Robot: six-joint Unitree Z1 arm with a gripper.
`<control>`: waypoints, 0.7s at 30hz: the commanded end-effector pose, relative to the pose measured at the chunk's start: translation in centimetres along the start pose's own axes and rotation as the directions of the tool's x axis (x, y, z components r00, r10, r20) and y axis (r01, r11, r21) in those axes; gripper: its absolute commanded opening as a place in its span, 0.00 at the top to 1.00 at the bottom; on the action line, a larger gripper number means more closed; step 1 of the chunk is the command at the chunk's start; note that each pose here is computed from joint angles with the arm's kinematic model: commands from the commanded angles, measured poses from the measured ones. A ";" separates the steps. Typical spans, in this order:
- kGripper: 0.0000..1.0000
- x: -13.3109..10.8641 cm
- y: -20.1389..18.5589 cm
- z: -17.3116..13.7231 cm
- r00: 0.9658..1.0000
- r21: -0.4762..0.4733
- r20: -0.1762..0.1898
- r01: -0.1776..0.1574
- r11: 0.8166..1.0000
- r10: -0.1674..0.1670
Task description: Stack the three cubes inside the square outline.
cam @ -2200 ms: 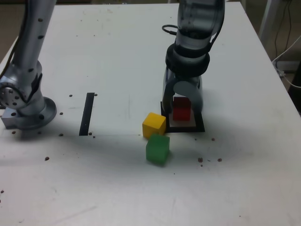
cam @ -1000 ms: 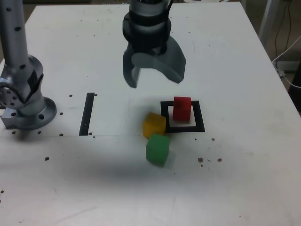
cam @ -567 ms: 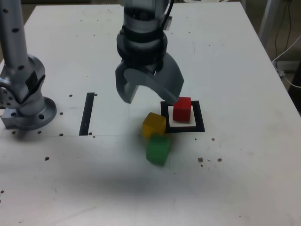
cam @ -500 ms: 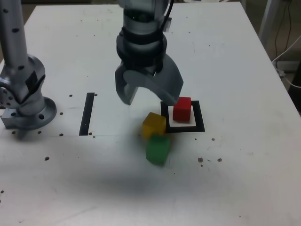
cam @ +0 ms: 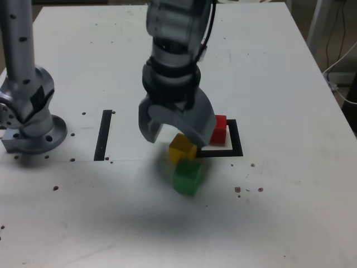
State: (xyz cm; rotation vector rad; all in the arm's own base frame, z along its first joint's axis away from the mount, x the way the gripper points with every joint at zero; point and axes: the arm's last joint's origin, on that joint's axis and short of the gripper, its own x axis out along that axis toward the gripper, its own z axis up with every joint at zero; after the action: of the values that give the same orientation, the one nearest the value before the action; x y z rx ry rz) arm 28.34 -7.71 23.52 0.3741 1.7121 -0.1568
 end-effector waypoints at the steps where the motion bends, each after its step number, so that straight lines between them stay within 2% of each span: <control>1: 0.10 0.4 -0.1 0.6 1.000 0.002 -0.007 0.002 1.000 -0.002; 8: 0.13 1.6 -0.3 1.7 1.000 0.010 -0.026 0.014 1.000 -0.014; 12: 0.20 2.1 -0.4 2.1 0.999 0.012 -0.030 0.017 1.000 -0.016; 16: 0.36 2.3 -0.4 2.4 1.000 0.009 -0.020 0.014 1.000 -0.014; 18: 0.50 2.4 -0.3 2.5 1.000 0.007 -0.011 0.010 1.000 -0.010; 21: 0.66 2.4 -0.3 2.5 1.000 0.006 -0.002 0.006 1.000 -0.006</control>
State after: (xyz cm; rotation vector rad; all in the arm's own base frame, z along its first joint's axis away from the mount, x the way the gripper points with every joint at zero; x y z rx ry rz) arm 30.26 -8.39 20.84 0.3701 1.7153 -0.1676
